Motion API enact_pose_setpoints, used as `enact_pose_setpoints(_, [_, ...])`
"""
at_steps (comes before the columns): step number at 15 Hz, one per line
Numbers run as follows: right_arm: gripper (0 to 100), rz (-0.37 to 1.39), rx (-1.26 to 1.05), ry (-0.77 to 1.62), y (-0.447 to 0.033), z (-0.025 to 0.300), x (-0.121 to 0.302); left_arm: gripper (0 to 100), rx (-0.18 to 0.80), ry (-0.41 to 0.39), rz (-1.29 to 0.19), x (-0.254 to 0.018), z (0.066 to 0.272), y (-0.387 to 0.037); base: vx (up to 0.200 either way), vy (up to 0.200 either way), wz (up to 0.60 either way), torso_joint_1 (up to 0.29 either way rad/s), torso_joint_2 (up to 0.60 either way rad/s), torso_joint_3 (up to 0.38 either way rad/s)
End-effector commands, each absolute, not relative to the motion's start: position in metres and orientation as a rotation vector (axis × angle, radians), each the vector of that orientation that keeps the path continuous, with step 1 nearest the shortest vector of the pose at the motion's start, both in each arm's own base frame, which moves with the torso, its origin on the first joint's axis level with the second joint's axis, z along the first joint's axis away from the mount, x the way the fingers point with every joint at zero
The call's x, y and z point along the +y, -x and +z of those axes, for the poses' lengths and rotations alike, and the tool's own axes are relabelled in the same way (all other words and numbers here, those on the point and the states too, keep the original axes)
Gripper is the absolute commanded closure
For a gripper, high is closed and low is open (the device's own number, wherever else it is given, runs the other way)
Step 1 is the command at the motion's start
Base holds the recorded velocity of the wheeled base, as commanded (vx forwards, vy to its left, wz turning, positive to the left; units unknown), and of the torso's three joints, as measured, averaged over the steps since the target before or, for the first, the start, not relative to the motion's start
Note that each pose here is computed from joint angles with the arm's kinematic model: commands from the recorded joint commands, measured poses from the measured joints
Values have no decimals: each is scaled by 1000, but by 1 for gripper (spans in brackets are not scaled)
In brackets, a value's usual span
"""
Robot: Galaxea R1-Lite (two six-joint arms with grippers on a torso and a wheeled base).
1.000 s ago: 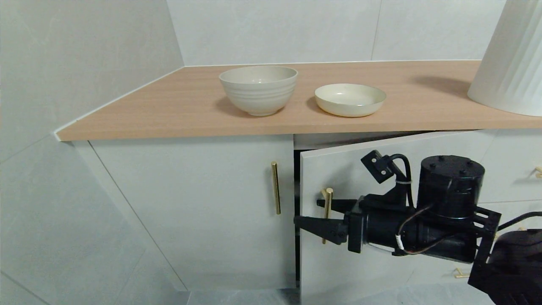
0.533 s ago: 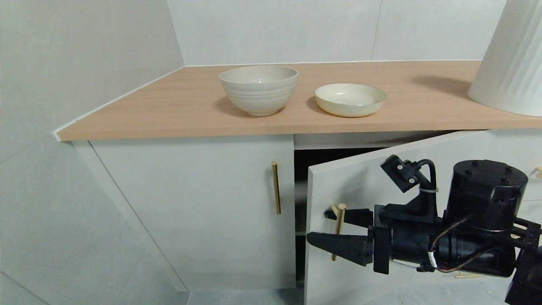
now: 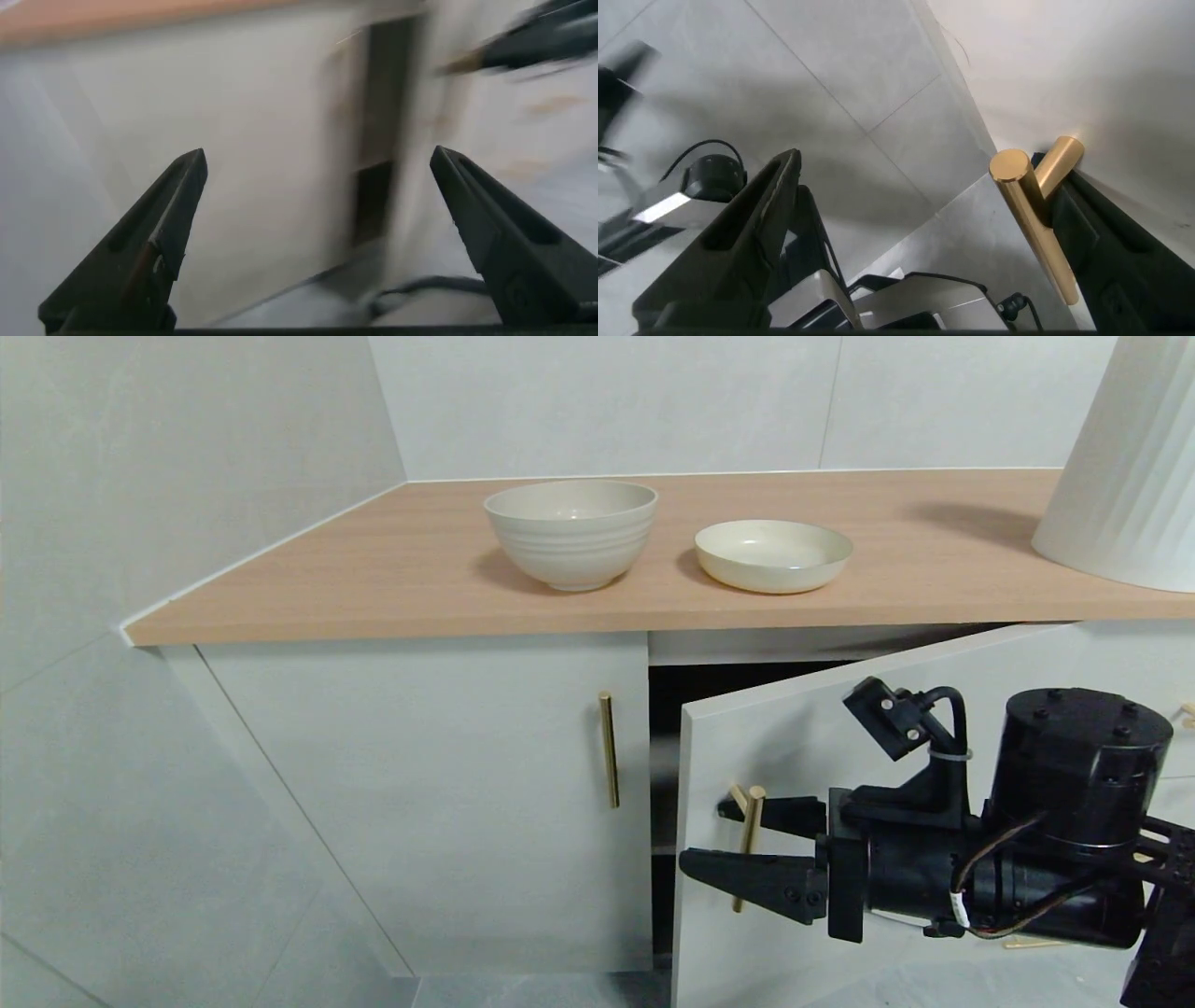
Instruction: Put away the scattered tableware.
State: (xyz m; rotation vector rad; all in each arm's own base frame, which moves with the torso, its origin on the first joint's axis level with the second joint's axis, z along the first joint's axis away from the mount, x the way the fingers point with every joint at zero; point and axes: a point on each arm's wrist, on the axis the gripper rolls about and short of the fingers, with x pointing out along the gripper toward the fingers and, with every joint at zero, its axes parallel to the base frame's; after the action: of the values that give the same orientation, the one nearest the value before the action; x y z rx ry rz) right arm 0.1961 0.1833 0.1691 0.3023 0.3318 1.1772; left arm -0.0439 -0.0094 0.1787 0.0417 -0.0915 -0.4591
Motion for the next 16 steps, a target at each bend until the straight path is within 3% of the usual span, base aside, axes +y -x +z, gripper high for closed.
enact_pose_setpoints(1, [0, 1186, 291, -307, -194, 176, 182, 0, 31, -7, -694, -14, 244, 0, 0, 0, 0, 0, 0, 0])
enact_pose_setpoints(3, [0, 1187, 285, -309, -194, 176, 182, 0, 110, 33, -750, -16, 260, -32, 0, 0, 0, 0, 0, 0])
enact_pose_setpoints(5, [0, 1191, 278, -310, -194, 178, 183, 0, 233, 82, -749, -16, 255, -67, 0, 0, 0, 0, 0, 0])
enact_pose_setpoints(10, [0, 1201, 277, -308, -193, 177, 185, 0, 468, 162, -790, -23, 217, -127, 0, 0, 0, 0, 0, 0])
enact_pose_setpoints(16, [0, 1200, 292, -306, -194, 174, 187, 0, 546, 173, -838, -32, 199, -139, 0, 0, 0, 0, 0, 0])
